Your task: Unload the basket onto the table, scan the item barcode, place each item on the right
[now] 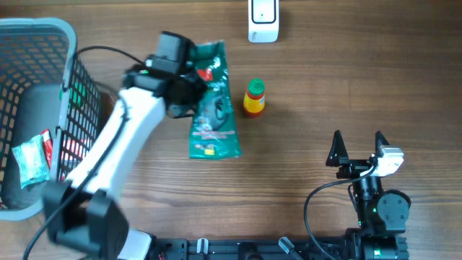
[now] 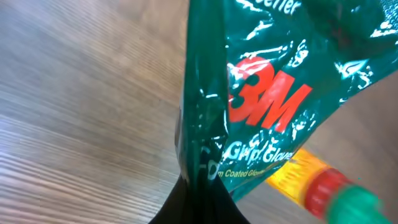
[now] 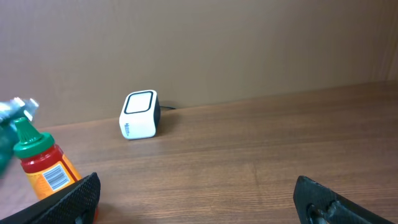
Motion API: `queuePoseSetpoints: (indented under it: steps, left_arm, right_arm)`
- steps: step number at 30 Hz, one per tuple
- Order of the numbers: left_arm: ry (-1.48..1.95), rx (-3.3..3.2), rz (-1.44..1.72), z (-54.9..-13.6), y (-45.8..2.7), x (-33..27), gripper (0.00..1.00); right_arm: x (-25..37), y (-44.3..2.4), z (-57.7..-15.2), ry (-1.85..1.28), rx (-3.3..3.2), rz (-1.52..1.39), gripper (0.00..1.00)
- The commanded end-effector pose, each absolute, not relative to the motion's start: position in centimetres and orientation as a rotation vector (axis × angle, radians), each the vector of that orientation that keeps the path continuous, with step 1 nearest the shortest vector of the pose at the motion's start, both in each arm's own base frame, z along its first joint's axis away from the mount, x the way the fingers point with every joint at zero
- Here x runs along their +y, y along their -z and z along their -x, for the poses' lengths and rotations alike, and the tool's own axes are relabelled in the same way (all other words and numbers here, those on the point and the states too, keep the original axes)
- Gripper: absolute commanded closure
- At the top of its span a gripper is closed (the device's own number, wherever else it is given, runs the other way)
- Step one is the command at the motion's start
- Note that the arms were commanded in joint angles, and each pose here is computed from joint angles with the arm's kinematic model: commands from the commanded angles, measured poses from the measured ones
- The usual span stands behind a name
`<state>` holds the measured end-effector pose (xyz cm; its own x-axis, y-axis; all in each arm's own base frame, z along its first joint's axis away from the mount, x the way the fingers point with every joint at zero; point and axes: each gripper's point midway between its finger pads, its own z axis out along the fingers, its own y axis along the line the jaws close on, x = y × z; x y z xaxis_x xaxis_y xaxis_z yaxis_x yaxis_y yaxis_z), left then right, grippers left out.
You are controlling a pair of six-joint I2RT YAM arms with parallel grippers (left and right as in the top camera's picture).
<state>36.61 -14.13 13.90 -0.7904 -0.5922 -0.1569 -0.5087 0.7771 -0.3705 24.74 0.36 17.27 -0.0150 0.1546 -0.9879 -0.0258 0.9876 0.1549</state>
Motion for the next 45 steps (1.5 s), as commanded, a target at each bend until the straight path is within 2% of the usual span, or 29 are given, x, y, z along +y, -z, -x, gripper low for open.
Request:
queuePoseSetpoints:
  steps: [1, 7, 9, 11, 12, 13, 15, 18, 21, 26, 30, 33, 36, 39, 45]
  left_arm:
    - [0.298, 2.702, 1.011, -36.4, -10.3, -14.5, 0.96]
    - [0.167, 2.73, 1.058, -36.1, -6.9, -14.9, 0.96]
    - [0.155, 2.727, 1.043, -36.0, -6.9, -15.0, 0.89]
    - [0.146, 2.722, 1.019, -36.1, -7.0, -15.2, 0.47]
    - [0.146, 2.726, 1.0, -36.2, -7.1, -15.3, 0.33]
    - [0.151, 2.729, 0.972, -36.3, -7.4, -15.3, 0.28]
    - [0.146, 2.731, 0.887, -36.5, -8.9, -15.0, 0.0]
    - [0.056, 2.663, 0.773, -37.1, -13.0, -13.3, 0.0]
    - [-0.099, 2.478, 0.754, -37.5, -19.6, -9.4, 0.0]
    - [-0.084, 2.183, 0.712, -38.4, -31.1, -3.6, 0.0]
    - [-0.052, 1.938, 0.86, -36.9, -37.7, 3.0, 0.0]
    - [-0.084, 1.793, 0.979, -35.1, -40.3, 7.9, 0.0]
    - [-0.182, 1.719, 1.057, -33.6, -41.2, 12.8, 0.0]
    - [-0.247, 1.692, 1.192, -32.1, -39.8, 17.9, 0.0]
    - [-0.055, 1.875, 1.405, -32.1, -31.9, 24.1, 0.0]
  right_arm:
    - [0.6, -17.3, -24.7, -0.141, 1.58, -0.082, 0.0]
    - [0.6, -17.3, -24.7, -0.141, 1.58, -0.082, 0.0]
    - [0.6, -17.3, -24.7, -0.141, 1.58, -0.082, 0.0]
    - [0.6, -17.3, -24.7, -0.141, 1.58, -0.082, 0.0]
    - [0.6, -17.3, -24.7, -0.141, 1.58, -0.082, 0.0]
    - [0.6, -17.3, -24.7, -0.141, 1.58, -0.082, 0.0]
    - [0.6, -17.3, -24.7, -0.141, 1.58, -0.082, 0.0]
    - [0.6, -17.3, -24.7, -0.141, 1.58, -0.082, 0.0]
    - [0.6, -17.3, -24.7, -0.14, 1.58, -0.081, 0.0]
    - [0.6, -17.3, -24.7, -0.141, 1.58, -0.082, 0.0]
    - [0.6, -17.3, -24.7, -0.141, 1.58, -0.082, 0.0]
    - [0.6, -17.3, -24.7, -0.141, 1.58, -0.082, 0.0]
    - [0.6, -17.3, -24.7, -0.14, 1.58, -0.081, 0.0]
    - [0.6, -17.3, -24.7, -0.14, 1.58, -0.081, 0.0]
    - [0.6, -17.3, -24.7, -0.141, 1.58, -0.082, 0.0]
